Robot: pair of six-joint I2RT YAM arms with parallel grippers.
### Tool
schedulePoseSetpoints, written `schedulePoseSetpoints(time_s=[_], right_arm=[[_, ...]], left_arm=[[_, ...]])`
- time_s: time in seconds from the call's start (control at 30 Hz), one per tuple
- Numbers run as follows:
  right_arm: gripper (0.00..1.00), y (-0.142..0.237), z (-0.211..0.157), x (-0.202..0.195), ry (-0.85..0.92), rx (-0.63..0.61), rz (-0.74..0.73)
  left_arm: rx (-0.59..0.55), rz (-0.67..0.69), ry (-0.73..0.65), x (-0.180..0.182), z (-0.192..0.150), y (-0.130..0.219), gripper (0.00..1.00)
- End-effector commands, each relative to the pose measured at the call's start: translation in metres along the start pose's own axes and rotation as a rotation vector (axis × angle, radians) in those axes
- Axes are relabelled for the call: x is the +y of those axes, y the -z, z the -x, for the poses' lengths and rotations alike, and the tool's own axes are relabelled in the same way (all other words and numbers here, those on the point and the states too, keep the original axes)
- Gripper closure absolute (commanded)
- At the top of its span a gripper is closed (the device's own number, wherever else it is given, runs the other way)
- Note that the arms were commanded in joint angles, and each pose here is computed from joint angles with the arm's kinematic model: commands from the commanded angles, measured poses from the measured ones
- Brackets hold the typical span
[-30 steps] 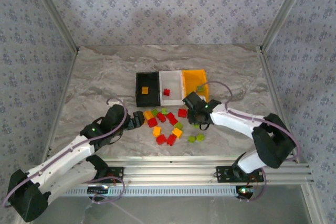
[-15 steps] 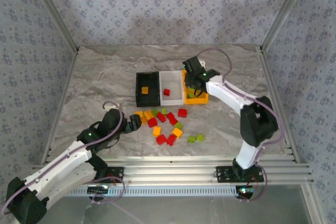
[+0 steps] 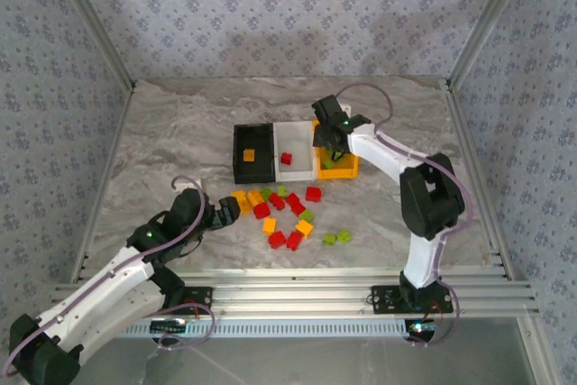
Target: Sort the legos into containers by color
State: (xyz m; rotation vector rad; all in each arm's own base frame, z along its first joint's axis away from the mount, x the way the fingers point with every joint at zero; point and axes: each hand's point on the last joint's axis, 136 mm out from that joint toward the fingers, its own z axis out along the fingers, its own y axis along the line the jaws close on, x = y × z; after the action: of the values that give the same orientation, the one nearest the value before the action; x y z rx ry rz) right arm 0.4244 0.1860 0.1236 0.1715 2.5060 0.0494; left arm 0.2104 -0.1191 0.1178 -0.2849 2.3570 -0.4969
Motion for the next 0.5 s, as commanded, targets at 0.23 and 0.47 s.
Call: schedulePoseSetpoints(time_s=[0.23,0.47], right_arm=[[0.27,0.073,-0.149,-0.025,0.071,0.193,0.056],[0.27,0.096,-0.233,-0.013,0.245,0.354,0.167]], left_arm=[[0.007,0.045,0.009,0.013,-0.004,-0.001,0.0],[0.022,0.068,0.041,0.023,-0.011,-0.006,0.0]])
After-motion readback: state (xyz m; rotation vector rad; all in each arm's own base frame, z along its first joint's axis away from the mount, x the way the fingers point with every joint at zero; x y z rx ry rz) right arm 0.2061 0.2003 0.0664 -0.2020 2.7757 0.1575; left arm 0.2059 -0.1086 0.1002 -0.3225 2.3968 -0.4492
